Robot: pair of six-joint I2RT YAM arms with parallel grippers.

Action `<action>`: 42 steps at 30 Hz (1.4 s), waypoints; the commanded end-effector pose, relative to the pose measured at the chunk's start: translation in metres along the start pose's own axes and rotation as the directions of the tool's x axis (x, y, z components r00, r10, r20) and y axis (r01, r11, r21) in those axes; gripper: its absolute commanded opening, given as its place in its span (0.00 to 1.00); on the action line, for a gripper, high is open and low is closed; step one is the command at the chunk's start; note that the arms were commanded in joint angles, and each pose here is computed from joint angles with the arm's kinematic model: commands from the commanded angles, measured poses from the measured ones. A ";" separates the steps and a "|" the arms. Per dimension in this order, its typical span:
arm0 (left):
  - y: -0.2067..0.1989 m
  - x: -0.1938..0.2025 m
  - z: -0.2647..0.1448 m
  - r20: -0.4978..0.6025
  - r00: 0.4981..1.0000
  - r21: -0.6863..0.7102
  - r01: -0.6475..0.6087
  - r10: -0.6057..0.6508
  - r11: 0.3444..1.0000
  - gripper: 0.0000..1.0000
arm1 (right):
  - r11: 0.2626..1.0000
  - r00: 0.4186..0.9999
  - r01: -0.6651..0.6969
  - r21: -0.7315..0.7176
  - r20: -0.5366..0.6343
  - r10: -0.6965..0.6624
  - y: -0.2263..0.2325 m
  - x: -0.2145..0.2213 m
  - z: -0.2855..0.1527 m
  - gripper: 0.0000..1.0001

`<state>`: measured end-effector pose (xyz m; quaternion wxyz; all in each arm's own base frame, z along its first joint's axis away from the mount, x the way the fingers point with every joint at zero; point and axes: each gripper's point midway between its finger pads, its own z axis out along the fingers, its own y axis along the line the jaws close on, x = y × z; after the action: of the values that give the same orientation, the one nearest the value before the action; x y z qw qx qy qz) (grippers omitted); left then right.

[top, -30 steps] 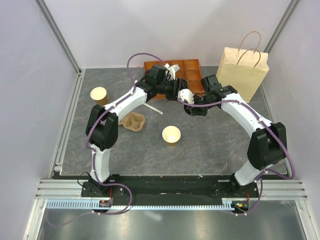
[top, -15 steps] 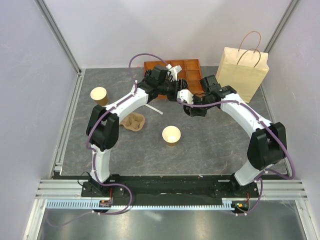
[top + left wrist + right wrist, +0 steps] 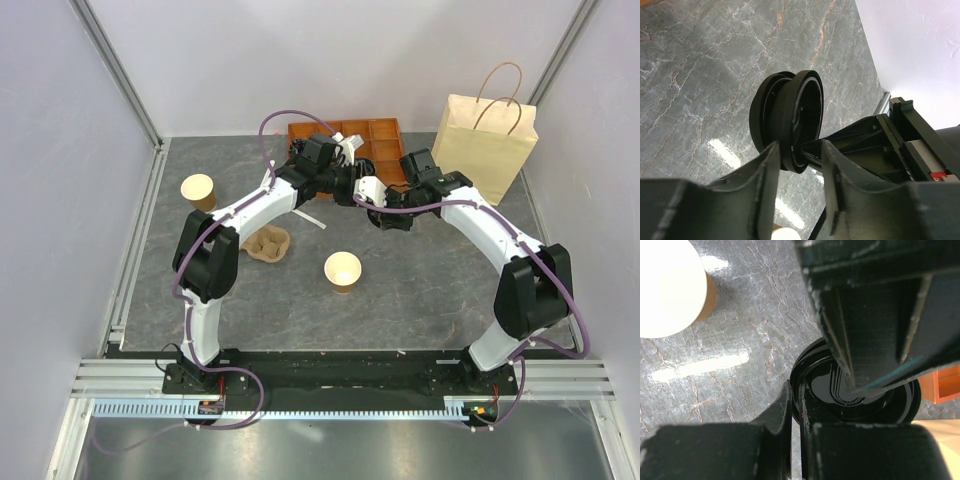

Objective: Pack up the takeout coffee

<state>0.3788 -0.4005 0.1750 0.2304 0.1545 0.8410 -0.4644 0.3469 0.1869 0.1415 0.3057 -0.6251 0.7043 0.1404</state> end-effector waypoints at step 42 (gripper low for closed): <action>-0.069 -0.032 -0.146 0.112 0.887 -0.045 -0.446 0.448 0.894 0.02 | 0.707 0.632 -0.691 0.152 0.601 0.490 -0.010 -0.111 -0.218 0.94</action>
<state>0.3792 -0.3537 0.2473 0.2888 0.2142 0.8117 -0.4602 0.3296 0.1476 0.3419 0.5175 -0.3570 0.7566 0.1797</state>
